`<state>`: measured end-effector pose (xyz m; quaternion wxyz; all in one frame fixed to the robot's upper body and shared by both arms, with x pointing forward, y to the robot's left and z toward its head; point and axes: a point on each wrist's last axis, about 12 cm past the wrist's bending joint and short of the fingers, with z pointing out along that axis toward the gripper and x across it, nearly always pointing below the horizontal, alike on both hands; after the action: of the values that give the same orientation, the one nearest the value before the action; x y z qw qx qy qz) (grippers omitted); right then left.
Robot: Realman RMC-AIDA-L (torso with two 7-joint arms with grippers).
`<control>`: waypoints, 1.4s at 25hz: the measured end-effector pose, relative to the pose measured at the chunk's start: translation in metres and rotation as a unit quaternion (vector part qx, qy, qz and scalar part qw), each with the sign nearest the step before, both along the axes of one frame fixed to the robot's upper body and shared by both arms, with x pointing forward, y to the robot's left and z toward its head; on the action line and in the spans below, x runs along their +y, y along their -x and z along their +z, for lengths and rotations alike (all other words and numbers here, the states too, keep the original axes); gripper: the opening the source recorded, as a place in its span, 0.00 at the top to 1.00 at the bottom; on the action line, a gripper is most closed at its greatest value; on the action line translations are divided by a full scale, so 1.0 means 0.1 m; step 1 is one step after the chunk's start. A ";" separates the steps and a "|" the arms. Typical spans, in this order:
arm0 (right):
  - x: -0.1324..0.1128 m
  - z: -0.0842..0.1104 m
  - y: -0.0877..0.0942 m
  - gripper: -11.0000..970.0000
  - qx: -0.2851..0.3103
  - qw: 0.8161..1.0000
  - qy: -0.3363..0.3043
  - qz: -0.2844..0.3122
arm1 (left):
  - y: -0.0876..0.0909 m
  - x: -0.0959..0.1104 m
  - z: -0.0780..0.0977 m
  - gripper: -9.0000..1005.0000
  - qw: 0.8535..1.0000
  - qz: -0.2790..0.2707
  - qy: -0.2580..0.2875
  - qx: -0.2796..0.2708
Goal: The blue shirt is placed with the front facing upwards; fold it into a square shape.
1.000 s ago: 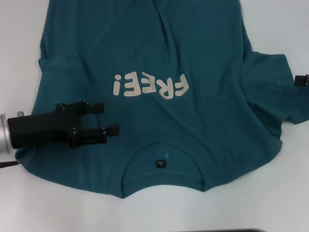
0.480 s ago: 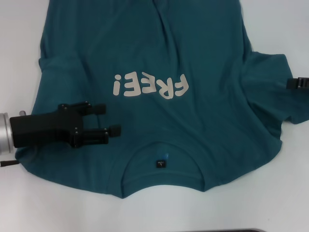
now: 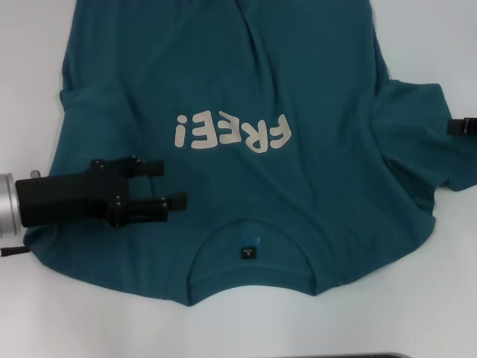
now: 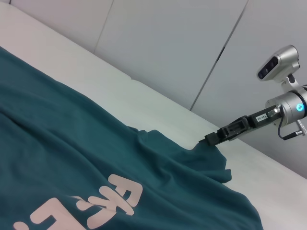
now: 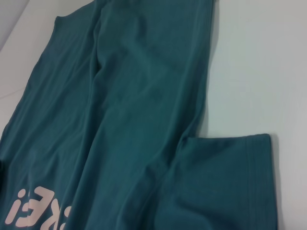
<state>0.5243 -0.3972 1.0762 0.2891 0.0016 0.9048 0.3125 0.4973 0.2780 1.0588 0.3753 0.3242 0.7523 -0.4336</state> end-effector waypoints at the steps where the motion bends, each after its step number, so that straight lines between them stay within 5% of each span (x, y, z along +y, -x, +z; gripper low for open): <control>1: 0.00 0.00 0.00 0.27 0.000 1.000 0.000 0.000 | 0.00 0.00 0.00 0.13 1.000 0.000 0.000 0.000; 19: -0.03 0.04 -0.01 0.92 -0.018 1.000 -0.006 -0.009 | -0.03 -0.02 0.01 0.13 1.000 0.000 0.001 -0.001; 35: -0.32 0.09 0.12 0.98 -0.047 0.997 -0.011 -0.067 | -0.05 -0.08 0.03 0.13 1.000 0.000 0.013 0.007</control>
<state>0.5123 -0.4295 1.0855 0.3516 0.0502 0.8848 0.3017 0.5024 0.2700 1.0617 0.3737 0.3165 0.7494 -0.4455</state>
